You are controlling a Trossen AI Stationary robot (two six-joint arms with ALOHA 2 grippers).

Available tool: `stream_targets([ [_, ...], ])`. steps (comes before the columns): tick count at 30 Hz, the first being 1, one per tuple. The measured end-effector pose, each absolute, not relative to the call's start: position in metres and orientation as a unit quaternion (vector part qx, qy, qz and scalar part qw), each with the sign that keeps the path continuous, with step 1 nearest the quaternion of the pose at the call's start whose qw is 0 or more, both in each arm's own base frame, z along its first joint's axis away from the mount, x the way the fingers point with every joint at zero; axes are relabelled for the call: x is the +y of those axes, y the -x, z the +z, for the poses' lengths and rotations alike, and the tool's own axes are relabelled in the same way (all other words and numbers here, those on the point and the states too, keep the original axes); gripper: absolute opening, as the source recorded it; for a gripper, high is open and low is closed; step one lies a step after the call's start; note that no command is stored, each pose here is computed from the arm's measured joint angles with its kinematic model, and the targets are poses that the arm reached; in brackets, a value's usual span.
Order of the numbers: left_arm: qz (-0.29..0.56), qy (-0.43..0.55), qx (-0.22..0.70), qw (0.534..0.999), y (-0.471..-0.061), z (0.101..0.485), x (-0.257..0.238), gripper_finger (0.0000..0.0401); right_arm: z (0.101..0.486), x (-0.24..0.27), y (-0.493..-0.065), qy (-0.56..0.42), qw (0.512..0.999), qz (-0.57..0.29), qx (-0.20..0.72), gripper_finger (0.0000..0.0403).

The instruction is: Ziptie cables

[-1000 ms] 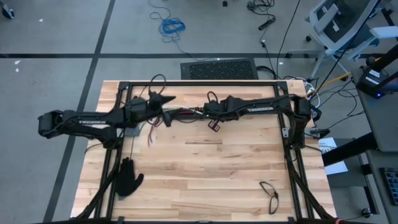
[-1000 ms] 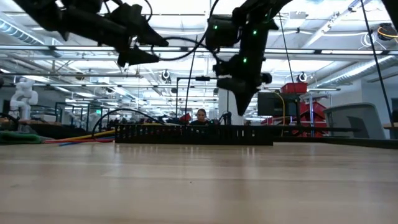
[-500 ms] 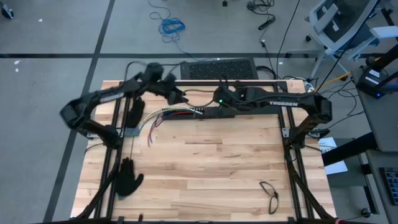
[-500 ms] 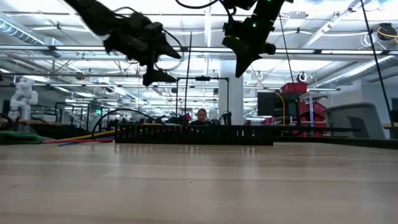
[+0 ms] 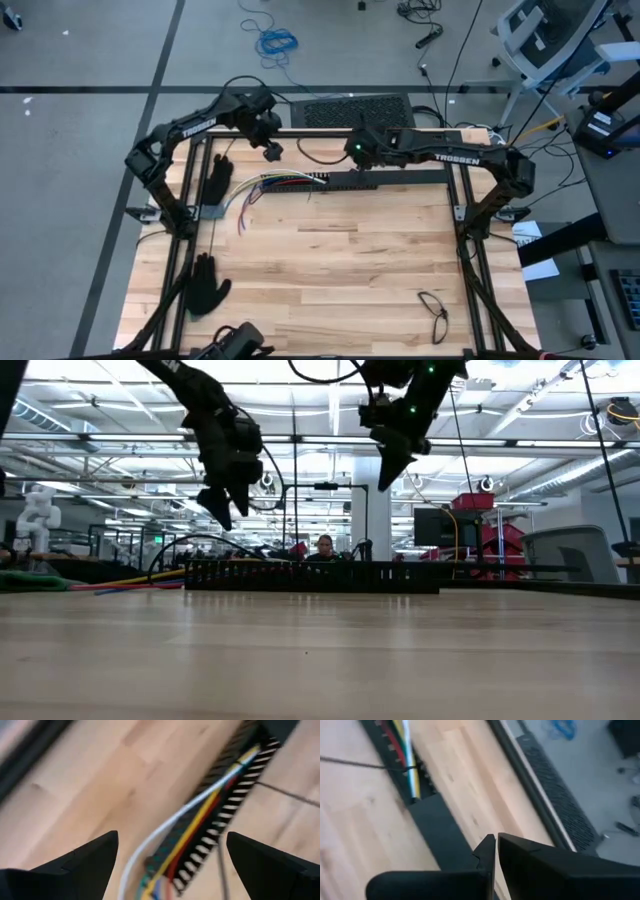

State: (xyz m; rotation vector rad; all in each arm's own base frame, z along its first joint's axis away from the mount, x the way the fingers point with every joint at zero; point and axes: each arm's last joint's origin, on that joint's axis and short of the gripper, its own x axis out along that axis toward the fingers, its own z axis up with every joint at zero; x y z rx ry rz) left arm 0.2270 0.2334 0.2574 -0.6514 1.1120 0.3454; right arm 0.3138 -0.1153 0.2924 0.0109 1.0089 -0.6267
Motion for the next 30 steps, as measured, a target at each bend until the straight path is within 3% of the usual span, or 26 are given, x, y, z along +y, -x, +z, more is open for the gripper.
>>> stream_targets([
  [6,0.199,0.255,0.546,0.773,-0.231,0.258,0.229,0.0367,0.3,-0.124,-0.301,-0.031,0.845,-0.23,0.481,0.0018],
  [11,0.223,0.245,0.543,0.772,-0.231,0.26,0.229,0.0367,0.32,-0.125,-0.279,-0.068,0.847,-0.259,0.46,0.0018],
  [15,0.176,0.211,0.534,0.8,-0.239,0.253,0.235,0.0367,0.337,-0.126,-0.269,-0.098,0.859,-0.293,0.407,0.0018],
  [19,0.17,0.2,0.56,0.786,-0.241,0.235,0.245,0.0367,0.348,-0.127,-0.263,-0.13,0.866,-0.316,0.364,0.0018],
  [25,0.14,0.244,0.566,0.775,-0.239,0.215,0.267,0.0367,0.349,-0.124,-0.263,-0.152,0.864,-0.322,0.356,0.0018],
  [30,0.103,0.271,0.551,0.782,-0.248,0.22,0.279,0.0367,0.349,-0.123,-0.264,-0.151,0.867,-0.319,0.353,0.0018],
])
